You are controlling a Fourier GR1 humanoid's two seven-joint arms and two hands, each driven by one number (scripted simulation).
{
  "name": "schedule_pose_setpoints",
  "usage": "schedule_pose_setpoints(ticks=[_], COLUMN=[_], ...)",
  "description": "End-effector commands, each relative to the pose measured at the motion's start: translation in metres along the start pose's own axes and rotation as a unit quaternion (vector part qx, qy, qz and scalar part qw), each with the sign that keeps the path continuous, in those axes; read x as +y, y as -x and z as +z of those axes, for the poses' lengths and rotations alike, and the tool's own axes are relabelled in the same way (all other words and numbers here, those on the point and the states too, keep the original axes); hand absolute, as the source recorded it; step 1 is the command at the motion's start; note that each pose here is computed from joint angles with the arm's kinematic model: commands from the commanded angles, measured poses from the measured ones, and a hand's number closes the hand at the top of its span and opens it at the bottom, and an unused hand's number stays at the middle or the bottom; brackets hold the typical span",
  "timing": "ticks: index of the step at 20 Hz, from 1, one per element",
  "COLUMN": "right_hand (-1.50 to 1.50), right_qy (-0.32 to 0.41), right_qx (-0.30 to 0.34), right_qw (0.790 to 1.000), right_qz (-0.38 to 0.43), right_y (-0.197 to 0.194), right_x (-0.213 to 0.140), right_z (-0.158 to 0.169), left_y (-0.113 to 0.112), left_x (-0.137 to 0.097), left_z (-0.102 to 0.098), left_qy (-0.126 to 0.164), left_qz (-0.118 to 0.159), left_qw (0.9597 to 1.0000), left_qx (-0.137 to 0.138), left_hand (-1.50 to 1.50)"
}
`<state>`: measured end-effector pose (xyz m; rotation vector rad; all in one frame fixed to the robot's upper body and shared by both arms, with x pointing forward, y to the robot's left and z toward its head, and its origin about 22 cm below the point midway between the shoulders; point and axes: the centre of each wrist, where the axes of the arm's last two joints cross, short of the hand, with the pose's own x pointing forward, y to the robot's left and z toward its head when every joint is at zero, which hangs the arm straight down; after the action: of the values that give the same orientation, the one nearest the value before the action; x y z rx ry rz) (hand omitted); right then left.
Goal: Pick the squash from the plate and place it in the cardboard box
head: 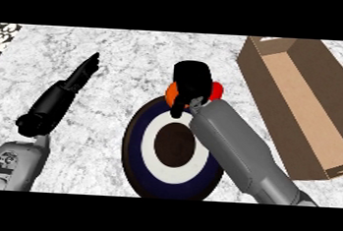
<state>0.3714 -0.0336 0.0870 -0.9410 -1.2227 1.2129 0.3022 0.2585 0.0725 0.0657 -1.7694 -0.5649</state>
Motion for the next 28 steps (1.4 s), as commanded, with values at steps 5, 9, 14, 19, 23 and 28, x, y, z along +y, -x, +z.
schedule_pose_setpoints(ticks=[5, 9, 14, 19, 23, 28], right_hand=[1.5, 1.5, 1.5, 1.5, 1.5, 1.5], right_qy=[0.119, 0.166, 0.262, 0.313, 0.337, 0.332], right_qx=[-0.009, 0.01, 0.122, 0.205, 0.244, 0.28], right_qw=[0.992, 0.986, 0.955, 0.921, 0.903, 0.895], right_qz=[0.04, 0.011, -0.071, -0.11, -0.11, -0.101], right_y=[-0.026, -0.041, -0.037, 0.008, 0.046, 0.113], right_x=[-0.053, -0.086, -0.127, -0.173, -0.158, -0.197], right_z=[-0.032, -0.034, -0.03, -0.04, -0.047, -0.048], left_y=[-0.014, 0.003, 0.003, 0.007, 0.017, 0.013], left_x=[-0.014, -0.012, -0.007, 0.006, 0.006, 0.011], left_z=[-0.002, 0.009, 0.011, 0.014, 0.023, 0.015], left_qy=[-0.007, -0.006, -0.009, -0.016, -0.017, -0.024], left_qz=[0.003, 0.005, 0.007, -0.001, -0.001, 0.0], left_qw=[1.0, 0.9999, 0.9997, 0.9998, 0.9997, 0.9995], left_qx=[-0.003, 0.013, 0.022, 0.012, 0.019, 0.018], left_hand=[0.0, 0.0, 0.0, 0.0, 0.0, 0.0])
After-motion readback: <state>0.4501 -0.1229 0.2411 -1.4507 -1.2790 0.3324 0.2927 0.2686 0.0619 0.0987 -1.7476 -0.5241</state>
